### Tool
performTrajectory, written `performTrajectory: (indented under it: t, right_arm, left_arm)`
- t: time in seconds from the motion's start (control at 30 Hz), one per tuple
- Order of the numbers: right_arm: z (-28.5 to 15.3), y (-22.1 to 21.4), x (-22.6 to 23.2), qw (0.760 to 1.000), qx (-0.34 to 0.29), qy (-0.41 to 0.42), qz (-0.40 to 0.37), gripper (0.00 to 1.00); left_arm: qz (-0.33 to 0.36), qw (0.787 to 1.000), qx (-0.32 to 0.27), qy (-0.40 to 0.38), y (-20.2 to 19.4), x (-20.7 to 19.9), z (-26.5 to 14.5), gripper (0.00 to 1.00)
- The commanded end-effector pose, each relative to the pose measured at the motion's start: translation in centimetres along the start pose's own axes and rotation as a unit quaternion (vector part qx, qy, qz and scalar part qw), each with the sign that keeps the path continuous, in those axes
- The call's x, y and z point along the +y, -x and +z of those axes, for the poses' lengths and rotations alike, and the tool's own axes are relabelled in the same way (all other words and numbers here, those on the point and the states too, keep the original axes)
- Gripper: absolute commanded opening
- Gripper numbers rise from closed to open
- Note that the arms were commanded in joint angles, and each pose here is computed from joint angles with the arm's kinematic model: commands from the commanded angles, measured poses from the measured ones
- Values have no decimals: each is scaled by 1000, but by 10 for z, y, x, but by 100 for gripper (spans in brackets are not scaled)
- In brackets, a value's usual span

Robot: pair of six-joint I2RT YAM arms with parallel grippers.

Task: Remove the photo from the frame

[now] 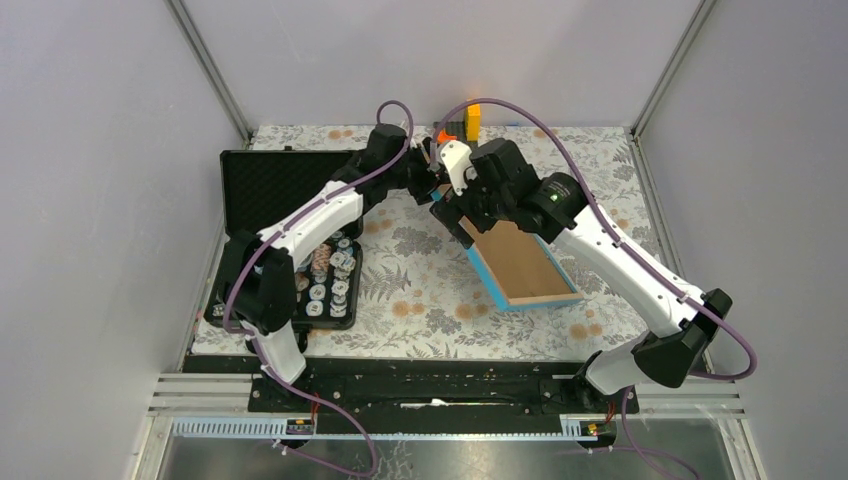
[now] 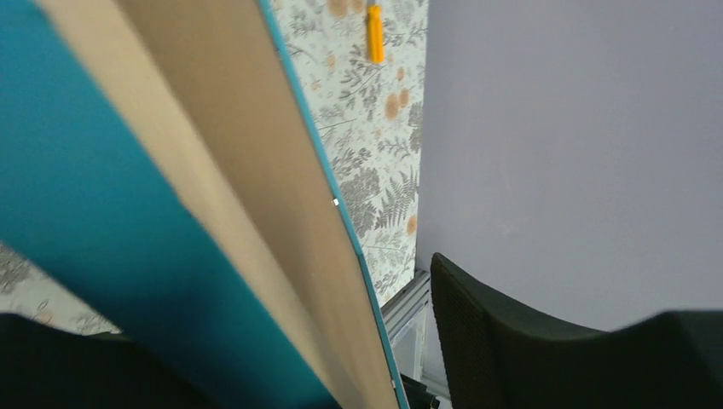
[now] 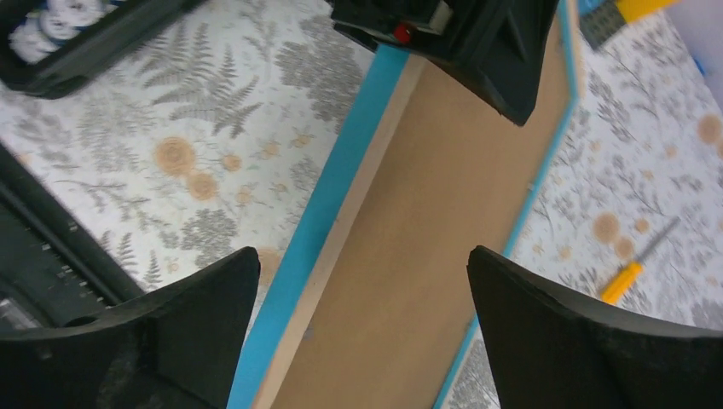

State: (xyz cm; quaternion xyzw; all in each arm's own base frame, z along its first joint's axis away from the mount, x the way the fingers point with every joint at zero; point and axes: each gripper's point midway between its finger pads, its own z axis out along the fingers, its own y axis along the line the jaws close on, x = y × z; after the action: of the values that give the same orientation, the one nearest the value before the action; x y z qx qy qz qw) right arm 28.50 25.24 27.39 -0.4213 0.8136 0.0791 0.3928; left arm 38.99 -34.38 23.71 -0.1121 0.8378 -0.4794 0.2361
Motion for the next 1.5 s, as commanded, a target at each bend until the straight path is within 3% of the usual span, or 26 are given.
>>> performTrajectory:
  t: [0.0,0.07,0.17,0.3,0.43,0.53,0.73,0.97,1.17,1.47]
  right_arm:
    - [-35,30,26,995,-60,85,-4,100]
    - [-47,39,31,992,-75,103,-5,100]
    - [-60,46,35,987,-91,132,4,100]
    - [-71,49,23,978,-107,170,59,100]
    - [-60,25,0,975,-87,170,111,100]
    - [-45,-6,-18,973,-57,159,158,100]
    - [-19,-89,-61,941,8,167,294,100]
    - [2,-161,-102,922,50,113,368,100]
    - [23,-193,-107,913,86,106,385,100]
    - [54,-208,-118,899,109,112,408,100]
  left_arm:
    - [36,998,-30,-42,13,-32,-40,61]
    - [39,999,-23,-25,10,-15,-45,54]
    - [50,999,0,3,1,14,-50,35]
    - [85,993,72,38,-27,57,-52,17]
    - [112,984,120,65,-50,95,-54,8]
    - [149,976,143,70,-53,112,-51,8]
    - [188,960,190,85,-44,146,-34,15]
    - [173,967,149,114,-8,180,-10,15]
    - [158,973,101,136,24,207,3,17]
    - [138,978,65,142,43,222,28,18]
